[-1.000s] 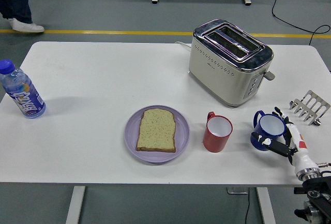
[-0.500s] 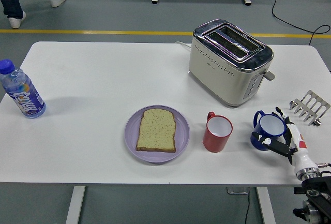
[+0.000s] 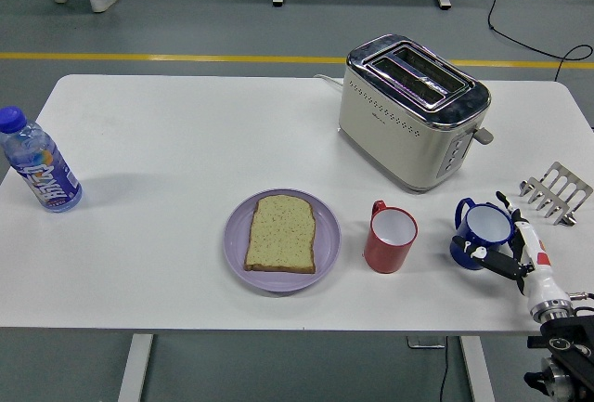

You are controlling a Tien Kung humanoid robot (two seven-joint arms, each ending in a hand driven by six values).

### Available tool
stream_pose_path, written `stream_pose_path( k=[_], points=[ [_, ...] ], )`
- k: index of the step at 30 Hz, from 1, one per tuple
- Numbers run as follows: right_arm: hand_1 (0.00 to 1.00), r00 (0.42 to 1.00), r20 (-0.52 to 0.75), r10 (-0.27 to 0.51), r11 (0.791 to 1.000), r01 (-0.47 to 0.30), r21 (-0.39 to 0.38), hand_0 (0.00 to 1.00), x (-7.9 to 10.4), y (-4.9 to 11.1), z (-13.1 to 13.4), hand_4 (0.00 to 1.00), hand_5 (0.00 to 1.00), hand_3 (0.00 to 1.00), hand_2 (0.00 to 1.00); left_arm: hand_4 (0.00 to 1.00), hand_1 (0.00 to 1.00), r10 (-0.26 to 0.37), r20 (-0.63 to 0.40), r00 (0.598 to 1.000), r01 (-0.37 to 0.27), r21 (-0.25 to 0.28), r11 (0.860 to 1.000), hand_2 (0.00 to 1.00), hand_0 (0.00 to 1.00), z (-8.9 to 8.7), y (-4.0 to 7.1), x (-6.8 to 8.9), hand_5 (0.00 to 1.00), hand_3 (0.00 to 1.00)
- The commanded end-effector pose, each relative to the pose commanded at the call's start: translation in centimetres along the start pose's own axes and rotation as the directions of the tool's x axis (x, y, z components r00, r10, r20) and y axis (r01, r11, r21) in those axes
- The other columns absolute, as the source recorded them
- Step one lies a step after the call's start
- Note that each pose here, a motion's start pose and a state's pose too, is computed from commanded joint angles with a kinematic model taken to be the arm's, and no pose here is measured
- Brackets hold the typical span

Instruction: Pick up the cup,pour liquid into bread,place the cup on the desk

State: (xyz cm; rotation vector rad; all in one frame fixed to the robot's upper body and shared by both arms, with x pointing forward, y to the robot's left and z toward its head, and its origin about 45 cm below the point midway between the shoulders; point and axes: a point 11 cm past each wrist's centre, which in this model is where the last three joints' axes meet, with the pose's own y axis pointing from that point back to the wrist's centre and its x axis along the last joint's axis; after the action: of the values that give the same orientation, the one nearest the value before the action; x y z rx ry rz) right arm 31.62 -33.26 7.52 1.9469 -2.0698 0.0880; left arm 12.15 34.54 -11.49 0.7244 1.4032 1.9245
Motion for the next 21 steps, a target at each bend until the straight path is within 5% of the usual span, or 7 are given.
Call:
stream_pose_path(
  k=[21],
  points=[
    [0.696, 1.000, 0.021, 0.000, 1.000, 0.001, -0.011, 0.864, -0.02, -0.09, 0.20, 0.922, 0.156, 0.808, 0.767, 0.396, 0.756, 0.000, -0.001, 1.000, 0.000, 0.000, 1.000, 0.773, 0.690, -0.03, 0.00, -0.06, 0.998, 0.611]
  ],
)
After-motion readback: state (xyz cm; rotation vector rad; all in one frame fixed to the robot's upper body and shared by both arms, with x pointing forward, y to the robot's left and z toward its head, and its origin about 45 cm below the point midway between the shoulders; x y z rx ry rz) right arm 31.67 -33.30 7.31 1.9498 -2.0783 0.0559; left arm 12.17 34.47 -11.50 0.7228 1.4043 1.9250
